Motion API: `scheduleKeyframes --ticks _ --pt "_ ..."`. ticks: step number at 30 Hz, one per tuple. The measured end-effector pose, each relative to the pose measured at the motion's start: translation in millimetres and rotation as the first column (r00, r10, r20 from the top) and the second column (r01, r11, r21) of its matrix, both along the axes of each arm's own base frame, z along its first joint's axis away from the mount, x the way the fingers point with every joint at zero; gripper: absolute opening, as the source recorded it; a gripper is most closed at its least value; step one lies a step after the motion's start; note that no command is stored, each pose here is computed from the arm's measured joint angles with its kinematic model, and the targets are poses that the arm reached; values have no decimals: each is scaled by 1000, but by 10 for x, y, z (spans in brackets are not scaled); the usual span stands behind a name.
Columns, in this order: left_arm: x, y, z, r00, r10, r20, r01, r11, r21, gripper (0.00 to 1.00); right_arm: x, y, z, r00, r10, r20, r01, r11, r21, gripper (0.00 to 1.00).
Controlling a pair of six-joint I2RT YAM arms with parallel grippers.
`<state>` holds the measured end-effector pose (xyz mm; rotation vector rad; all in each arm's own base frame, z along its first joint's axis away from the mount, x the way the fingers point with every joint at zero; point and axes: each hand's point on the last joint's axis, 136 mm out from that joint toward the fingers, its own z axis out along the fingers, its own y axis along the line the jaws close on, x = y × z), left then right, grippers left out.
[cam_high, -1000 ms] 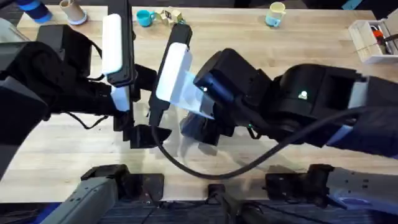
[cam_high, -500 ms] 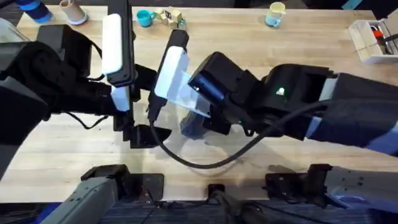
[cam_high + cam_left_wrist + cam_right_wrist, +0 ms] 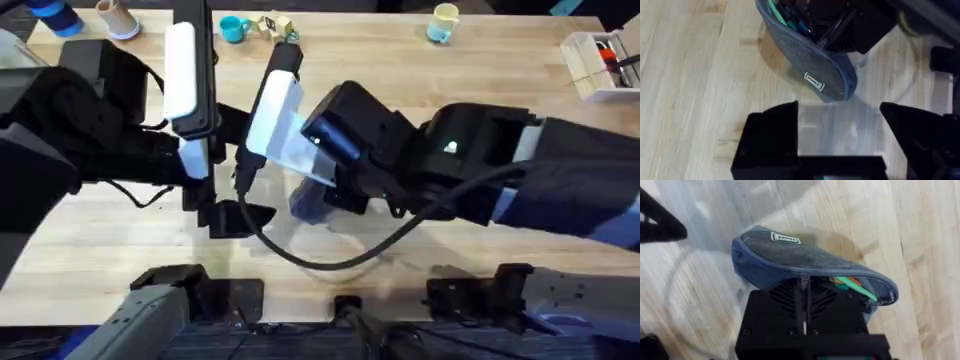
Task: Unzip the bag, pick up the pens from the table one at a time and place them inside, then zip the bag closed.
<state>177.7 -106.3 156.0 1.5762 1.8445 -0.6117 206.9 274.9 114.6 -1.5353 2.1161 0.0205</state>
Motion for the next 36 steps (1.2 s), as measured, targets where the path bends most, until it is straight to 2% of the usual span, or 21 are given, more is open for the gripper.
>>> scheduleKeyframes --ticks 6,14,23,31,36 --pt "0 0 0 1000 0 0 0 1000 0 993 -9 -9 64 1000 1 9 -1 1000 17 34" --pt "-9 -3 1 1000 0 -4 0 1000 -2 993 -60 -42 387 999 6 50 -12 994 104 33" --pt "-37 -98 99 1000 -11 -9 10 997 -82 993 -3 -135 473 999 -31 42 26 993 111 29" --pt "-124 -130 115 998 -14 -58 7 994 -109 993 125 -232 570 995 -90 41 83 987 137 29" --pt "-103 -132 61 995 -14 -103 2 993 -117 993 138 -244 566 995 -96 21 92 984 150 29"
